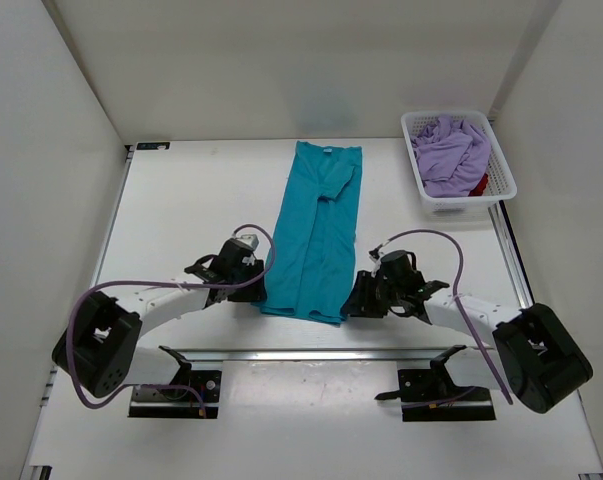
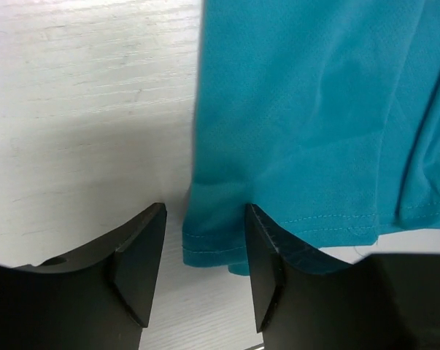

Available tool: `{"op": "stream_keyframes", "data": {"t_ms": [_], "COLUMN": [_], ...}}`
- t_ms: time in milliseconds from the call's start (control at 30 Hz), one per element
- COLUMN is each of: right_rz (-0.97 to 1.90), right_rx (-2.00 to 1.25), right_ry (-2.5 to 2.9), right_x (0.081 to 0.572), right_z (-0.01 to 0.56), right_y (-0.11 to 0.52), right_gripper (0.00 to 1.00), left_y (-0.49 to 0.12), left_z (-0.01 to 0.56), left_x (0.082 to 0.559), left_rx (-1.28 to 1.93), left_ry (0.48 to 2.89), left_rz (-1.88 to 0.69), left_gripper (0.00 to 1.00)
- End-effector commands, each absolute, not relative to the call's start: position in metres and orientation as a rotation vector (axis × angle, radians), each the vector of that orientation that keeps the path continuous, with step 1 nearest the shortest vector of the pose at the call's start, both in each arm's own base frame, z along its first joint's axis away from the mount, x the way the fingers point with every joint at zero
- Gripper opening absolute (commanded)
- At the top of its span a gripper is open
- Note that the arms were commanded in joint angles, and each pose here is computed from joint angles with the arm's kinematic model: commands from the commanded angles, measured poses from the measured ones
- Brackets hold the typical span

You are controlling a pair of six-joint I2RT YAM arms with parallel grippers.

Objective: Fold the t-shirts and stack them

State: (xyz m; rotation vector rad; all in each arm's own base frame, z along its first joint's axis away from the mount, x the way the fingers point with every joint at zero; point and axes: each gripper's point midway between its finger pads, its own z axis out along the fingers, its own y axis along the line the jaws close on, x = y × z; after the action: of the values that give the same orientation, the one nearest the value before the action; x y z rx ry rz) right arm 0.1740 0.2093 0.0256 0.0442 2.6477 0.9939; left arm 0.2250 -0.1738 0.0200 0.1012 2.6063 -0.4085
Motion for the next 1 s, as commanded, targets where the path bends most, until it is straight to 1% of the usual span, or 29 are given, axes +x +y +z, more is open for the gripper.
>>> {"op": "stream_keyframes", "data": {"t_ms": [0, 33, 133, 167, 233, 267, 300, 333, 367, 433, 467, 600, 633, 733, 867, 933, 967], "right_rz": [0.996, 1.0, 1.043, 1.044, 1.045, 1.049, 1.05, 1.068, 1.08, 1.077, 1.082, 1.031, 1.049, 1.018, 1.023, 1.031, 1.016], "right_rx": [0.035, 0.035, 0.032, 0.018, -0.008, -0.017, -0.027, -0.048, -0.053, -0.043, -0.062, -0.072, -0.066, -0.039, -0.021, -0.028, -0.029], "right_ry": [2.66, 2.651, 2.661, 2.651, 2.661, 2.647, 2.64, 2.631, 2.618, 2.632, 2.64, 2.721, 2.704, 2.683, 2.584, 2.531, 2.528], "right_x": [0.167, 0.169, 0.166, 0.168, 0.167, 0.17, 0.17, 0.168, 0.168, 0.162, 0.154, 0.12, 0.117, 0.118, 0.151, 0.174, 0.185], "right_z": [0.02, 0.022, 0.021, 0.021, 0.02, 0.024, 0.025, 0.027, 0.03, 0.03, 0.03, 0.023, 0.029, 0.042, 0.07, 0.088, 0.088], "right_y": [0.213, 0.214, 0.218, 0.219, 0.222, 0.226, 0.227, 0.23, 0.23, 0.229, 0.229, 0.223, 0.224, 0.217, 0.21, 0.209, 0.206], "right_gripper": [0.36, 0.36, 0.29, 0.28, 0.17, 0.16, 0.11, 0.08, 0.07, 0.0, 0.0, 0.0, 0.0, 0.0, 0.0, 0.0, 0.0], "left_y": [-0.18, -0.18, -0.185, -0.186, -0.195, -0.196, -0.196, -0.195, -0.196, -0.187, -0.184, -0.181, -0.178, -0.182, -0.194, -0.202, -0.202], "left_z": [0.013, 0.012, 0.009, 0.008, 0.011, 0.012, 0.01, 0.009, 0.009, 0.005, 0.003, 0.004, 0.002, 0.024, 0.078, 0.102, 0.102], "left_x": [0.21, 0.208, 0.206, 0.207, 0.205, 0.205, 0.201, 0.199, 0.196, 0.184, 0.174, 0.139, 0.132, 0.131, 0.167, 0.195, 0.207], "left_rx": [0.132, 0.131, 0.123, 0.123, 0.124, 0.124, 0.133, 0.132, 0.139, 0.108, 0.084, 0.076, 0.05, 0.036, 0.033, 0.039, 0.018], "left_ry": [2.642, 2.643, 2.649, 2.651, 2.643, 2.639, 2.652, 2.659, 2.659, 2.688, 2.702, 2.731, 2.758, 2.71, 2.557, 2.484, 2.483], "left_rz": [-0.453, -0.467, -0.497, -0.504, -0.551, -0.56, -0.558, -0.556, -0.57, -0.54, -0.553, -0.624, -0.617, -0.676, -0.741, -0.712, -0.69], "left_gripper": [0.57, 0.56, 0.53, 0.48, 0.36, 0.33, 0.26, 0.23, 0.18, 0.1, 0.08, 0.01, 0.0, 0.0, 0.0, 0.0, 0.0]}}
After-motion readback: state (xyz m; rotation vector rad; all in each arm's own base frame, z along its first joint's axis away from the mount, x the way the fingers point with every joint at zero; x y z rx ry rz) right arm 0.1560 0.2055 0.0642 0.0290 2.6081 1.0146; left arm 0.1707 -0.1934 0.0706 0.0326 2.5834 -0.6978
